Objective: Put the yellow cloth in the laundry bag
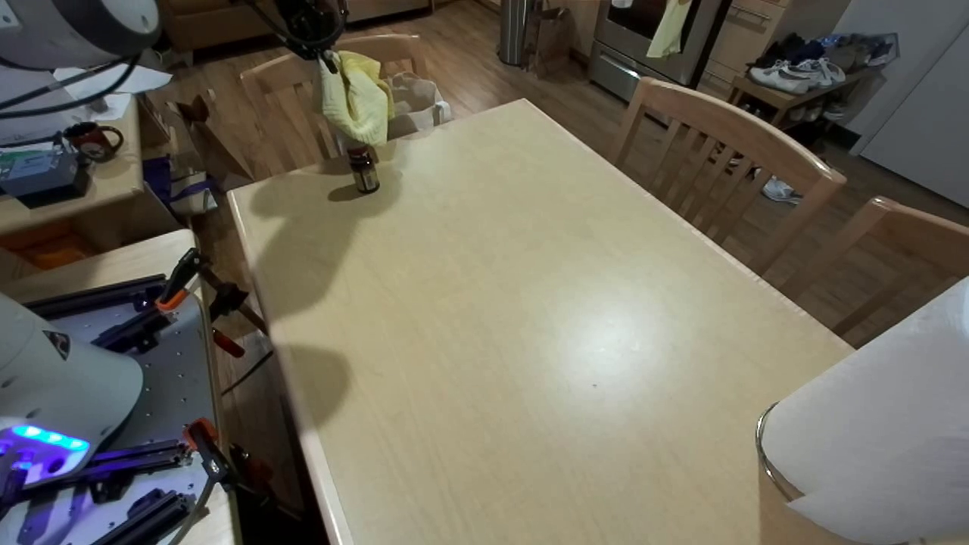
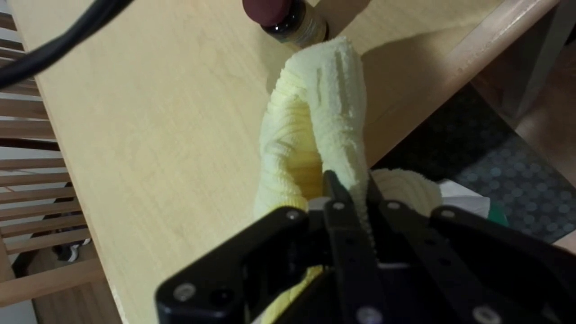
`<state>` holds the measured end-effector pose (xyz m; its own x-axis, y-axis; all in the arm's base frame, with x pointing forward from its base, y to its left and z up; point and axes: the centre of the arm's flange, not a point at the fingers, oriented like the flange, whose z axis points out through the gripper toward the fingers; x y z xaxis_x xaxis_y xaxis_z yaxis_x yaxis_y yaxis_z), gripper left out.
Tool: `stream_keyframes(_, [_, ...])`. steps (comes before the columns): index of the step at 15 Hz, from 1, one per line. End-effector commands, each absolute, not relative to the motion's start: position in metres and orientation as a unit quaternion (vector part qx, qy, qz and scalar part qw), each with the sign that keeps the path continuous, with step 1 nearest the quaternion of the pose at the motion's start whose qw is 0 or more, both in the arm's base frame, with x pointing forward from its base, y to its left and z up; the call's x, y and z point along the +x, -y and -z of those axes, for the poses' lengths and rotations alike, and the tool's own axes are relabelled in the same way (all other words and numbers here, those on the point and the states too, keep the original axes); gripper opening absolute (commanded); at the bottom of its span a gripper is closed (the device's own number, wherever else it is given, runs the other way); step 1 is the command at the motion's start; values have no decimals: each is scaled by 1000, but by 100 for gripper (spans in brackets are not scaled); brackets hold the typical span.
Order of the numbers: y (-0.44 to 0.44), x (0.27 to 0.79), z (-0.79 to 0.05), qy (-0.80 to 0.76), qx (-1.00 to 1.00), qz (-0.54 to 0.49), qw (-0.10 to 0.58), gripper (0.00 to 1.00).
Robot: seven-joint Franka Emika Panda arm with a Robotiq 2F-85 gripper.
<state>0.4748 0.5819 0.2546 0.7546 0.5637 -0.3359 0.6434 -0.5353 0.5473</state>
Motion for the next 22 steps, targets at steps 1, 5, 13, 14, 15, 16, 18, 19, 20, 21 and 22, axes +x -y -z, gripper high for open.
stream_keyframes(1, [-586, 474, -265, -337, 866, 40, 369, 5])
stream_keyframes(5, [-623, 486, -283, -351, 820, -9, 452, 4])
stream_keyframes(13, [-687, 459, -227, -431, 721, -60, 539, 5])
stream_keyframes(14, [-690, 461, -222, -441, 712, -67, 542, 5])
stream_keyframes(15, [-694, 463, -214, -445, 705, -71, 547, 5])
stream_keyframes(16, [-694, 466, -210, -450, 702, -68, 547, 5])
stream_keyframes(18, [-687, 467, -215, -471, 718, -49, 510, 5])
stream_keyframes(19, [-631, 431, -206, -450, 714, -65, 533, 9])
stream_keyframes(20, [-630, 434, -207, -455, 714, -62, 528, 9])
stream_keyframes(21, [-629, 436, -209, -456, 715, -60, 526, 9])
stream_keyframes(22, [-629, 437, -211, -456, 716, -60, 525, 5])
